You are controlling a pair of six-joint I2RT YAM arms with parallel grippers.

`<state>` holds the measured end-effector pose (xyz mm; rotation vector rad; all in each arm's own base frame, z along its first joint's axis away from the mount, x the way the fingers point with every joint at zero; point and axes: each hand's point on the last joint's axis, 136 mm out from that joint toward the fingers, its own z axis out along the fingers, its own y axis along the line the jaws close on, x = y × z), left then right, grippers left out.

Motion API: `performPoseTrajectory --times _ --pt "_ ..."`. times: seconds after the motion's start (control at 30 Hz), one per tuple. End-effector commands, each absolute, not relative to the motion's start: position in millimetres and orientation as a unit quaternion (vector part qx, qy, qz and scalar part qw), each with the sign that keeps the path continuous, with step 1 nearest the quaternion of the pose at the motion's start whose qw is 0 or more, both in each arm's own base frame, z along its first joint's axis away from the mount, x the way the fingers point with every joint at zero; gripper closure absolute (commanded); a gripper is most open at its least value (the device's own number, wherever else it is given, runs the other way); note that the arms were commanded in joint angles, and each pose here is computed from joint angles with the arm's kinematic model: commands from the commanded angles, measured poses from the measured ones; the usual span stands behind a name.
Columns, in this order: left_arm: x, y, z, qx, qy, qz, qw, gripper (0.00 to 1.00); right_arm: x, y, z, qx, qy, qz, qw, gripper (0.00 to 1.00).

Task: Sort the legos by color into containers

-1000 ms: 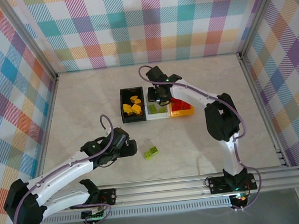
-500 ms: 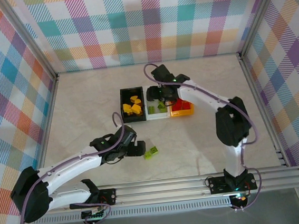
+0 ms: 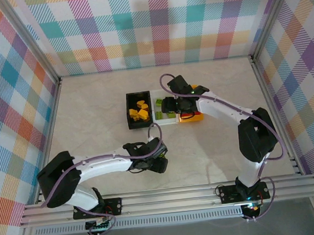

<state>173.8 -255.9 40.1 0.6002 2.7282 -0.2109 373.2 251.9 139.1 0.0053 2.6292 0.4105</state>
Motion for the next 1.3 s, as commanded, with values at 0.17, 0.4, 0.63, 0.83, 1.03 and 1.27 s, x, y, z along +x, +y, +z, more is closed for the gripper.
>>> performPoseTrajectory --times 0.17,0.4,0.63,0.83,1.03,1.27 --pt "189 -247 20 0.216 0.962 0.002 0.170 0.30 379 239 170 0.023 0.946 0.167 0.279 0.23" --pt "194 -248 17 0.212 0.963 -0.003 0.166 0.49 376 233 173 0.026 0.944 0.165 0.285 0.23" --pt "188 -241 25 0.199 0.966 -0.011 0.164 0.60 375 223 172 0.036 0.944 0.160 0.287 0.23" --pt "190 -236 58 0.187 0.963 -0.029 0.192 0.63 368 215 173 0.043 0.943 0.161 0.288 0.22" --pt "212 -244 106 0.177 0.955 -0.062 0.230 0.62 352 202 167 0.047 0.945 0.156 0.283 0.22" --pt "307 -282 165 0.136 0.942 -0.110 0.286 0.64 321 184 139 0.059 0.953 0.147 0.260 0.22"
